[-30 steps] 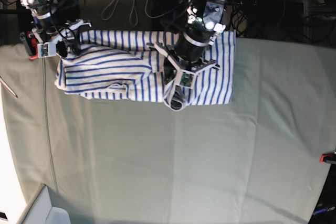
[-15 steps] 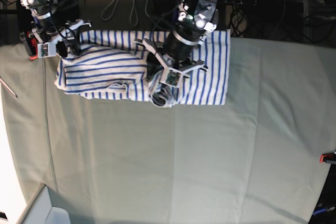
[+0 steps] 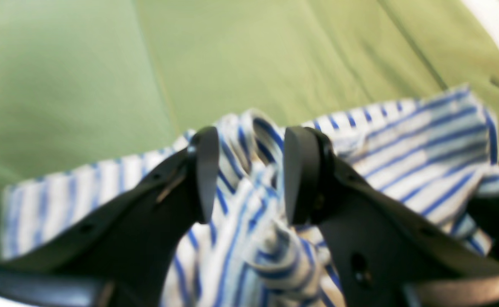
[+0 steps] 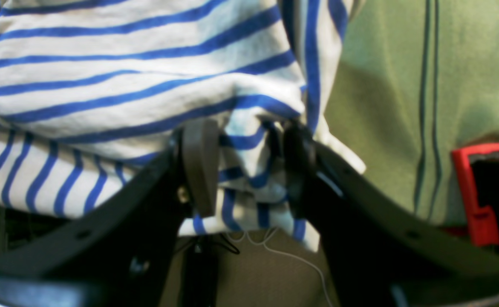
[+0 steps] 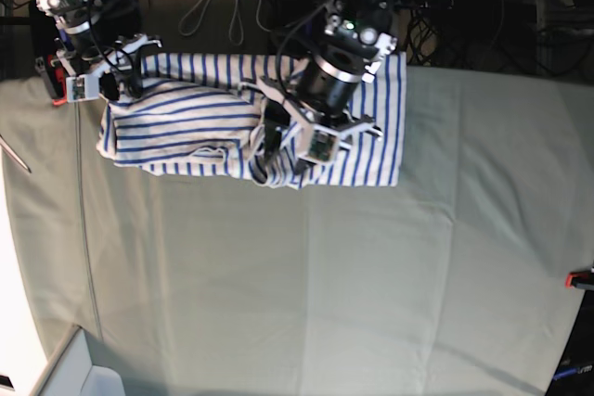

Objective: Layout the t-shirt on the table in an organized manner, then fold the t-shirt properly
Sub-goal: 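Fold the strip end held by the left gripper over toward the right gripper, then release the fold and raise the left gripper away, then fold the strip end held by the right gripper over onto the folded stack, then grasp the folded stack's edges with both grippers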

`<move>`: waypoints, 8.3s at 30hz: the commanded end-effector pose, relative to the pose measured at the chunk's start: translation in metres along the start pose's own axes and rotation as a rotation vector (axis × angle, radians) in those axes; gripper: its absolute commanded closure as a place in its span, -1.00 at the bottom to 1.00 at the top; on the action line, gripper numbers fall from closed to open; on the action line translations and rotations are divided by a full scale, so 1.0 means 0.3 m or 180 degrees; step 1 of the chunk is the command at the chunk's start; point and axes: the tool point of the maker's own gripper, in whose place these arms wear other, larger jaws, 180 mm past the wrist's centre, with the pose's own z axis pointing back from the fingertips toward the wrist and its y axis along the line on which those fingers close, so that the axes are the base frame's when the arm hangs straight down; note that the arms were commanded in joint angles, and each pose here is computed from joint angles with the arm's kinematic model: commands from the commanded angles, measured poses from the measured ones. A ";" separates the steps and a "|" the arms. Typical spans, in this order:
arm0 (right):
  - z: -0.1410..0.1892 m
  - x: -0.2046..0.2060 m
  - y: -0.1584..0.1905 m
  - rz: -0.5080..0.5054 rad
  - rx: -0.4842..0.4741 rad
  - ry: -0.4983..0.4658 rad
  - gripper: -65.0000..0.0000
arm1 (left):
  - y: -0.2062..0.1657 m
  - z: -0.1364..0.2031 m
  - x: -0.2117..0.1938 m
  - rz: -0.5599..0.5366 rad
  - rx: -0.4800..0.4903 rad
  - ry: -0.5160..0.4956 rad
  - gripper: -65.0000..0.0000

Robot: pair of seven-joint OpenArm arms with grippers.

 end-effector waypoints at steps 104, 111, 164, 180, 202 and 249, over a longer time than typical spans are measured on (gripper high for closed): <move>0.009 0.212 0.078 0.0342 -0.0121 -0.0445 1.00 | 1.026 0.618 -0.003 0.0798 0.2003 -0.0344 0.07; 0.075 0.266 0.400 0.0695 0.0639 -0.0597 1.00 | 1.026 0.618 -0.004 0.0794 0.2004 -0.0341 0.07; 0.040 0.404 1.237 0.1729 0.2755 -0.0777 -0.13 | 1.076 0.688 -0.001 0.0754 0.2198 -0.0350 0.07; -0.073 0.311 1.025 0.1557 0.2293 -0.0388 0.78 | 1.078 0.675 0.012 0.0760 0.2187 -0.0393 0.07; 0.046 0.287 1.148 0.1810 0.2667 -0.0502 0.86 | 1.082 0.679 0.016 0.0757 0.2200 -0.0403 0.06; -0.042 0.581 1.175 0.1438 0.2648 -0.1402 0.86 | 0.929 0.611 -0.044 0.0937 0.1877 -0.0278 -0.39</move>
